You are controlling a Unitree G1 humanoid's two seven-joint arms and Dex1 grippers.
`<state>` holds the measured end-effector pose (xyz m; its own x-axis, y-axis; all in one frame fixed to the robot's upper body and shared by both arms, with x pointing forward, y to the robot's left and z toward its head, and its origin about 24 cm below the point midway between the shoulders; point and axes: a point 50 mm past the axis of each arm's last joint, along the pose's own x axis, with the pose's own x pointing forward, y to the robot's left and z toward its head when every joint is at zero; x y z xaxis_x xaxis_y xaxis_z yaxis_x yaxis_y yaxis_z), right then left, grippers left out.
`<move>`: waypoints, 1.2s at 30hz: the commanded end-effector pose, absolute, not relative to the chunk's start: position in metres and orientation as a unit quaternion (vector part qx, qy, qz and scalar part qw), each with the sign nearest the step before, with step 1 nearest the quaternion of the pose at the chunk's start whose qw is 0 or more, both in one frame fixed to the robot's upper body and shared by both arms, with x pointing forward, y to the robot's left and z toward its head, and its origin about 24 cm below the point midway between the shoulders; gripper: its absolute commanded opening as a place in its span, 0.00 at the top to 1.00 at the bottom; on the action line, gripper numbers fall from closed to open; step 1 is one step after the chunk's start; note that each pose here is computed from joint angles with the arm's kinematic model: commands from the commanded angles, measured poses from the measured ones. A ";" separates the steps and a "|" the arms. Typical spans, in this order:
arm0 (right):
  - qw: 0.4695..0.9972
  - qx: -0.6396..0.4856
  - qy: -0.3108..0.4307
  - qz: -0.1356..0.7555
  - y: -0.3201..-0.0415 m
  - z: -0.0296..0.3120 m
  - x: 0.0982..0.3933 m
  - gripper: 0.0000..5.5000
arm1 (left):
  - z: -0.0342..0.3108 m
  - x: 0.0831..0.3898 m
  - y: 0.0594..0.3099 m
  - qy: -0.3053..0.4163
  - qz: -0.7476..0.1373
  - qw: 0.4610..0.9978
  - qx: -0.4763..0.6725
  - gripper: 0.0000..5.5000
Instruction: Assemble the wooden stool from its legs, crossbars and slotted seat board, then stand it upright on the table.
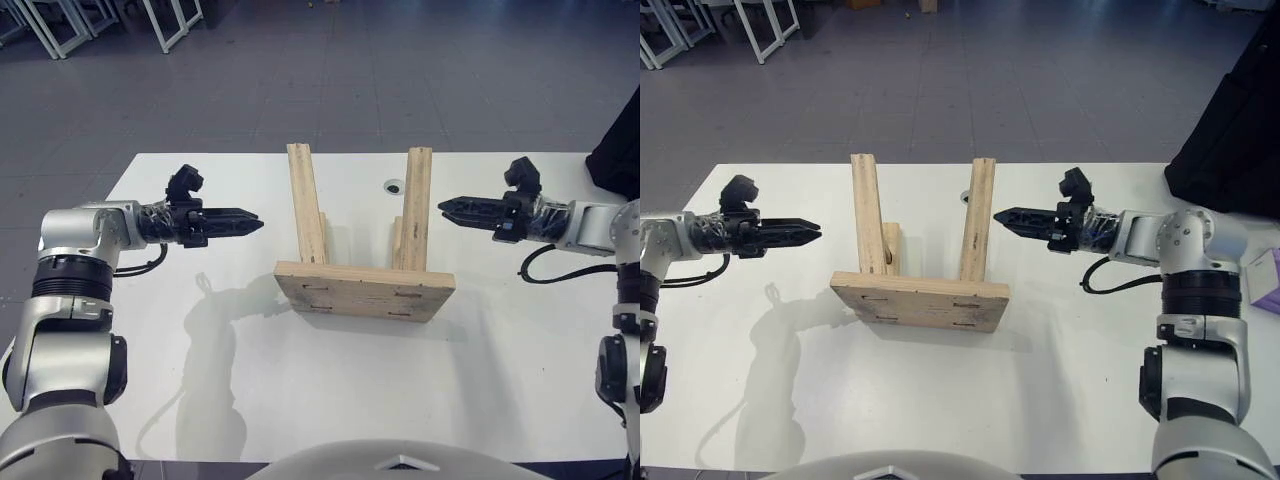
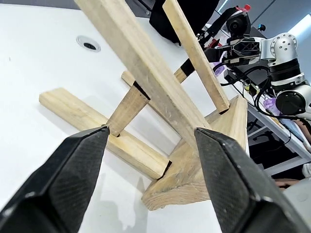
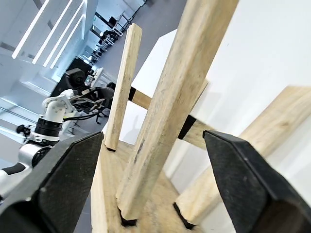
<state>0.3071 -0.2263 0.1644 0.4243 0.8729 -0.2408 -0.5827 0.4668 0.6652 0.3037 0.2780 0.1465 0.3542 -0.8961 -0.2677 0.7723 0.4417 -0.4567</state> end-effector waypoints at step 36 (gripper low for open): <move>0.767 -0.115 0.242 0.583 -0.174 0.114 0.255 0.68 | 0.108 0.260 0.213 0.202 -0.605 0.769 0.038 0.69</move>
<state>0.2492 -0.1798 0.1019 0.1686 0.8212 -0.5451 -0.9448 0.2923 0.1481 0.2554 0.2168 0.0964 0.1502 -0.8995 -0.4104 0.9432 0.2548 -0.2134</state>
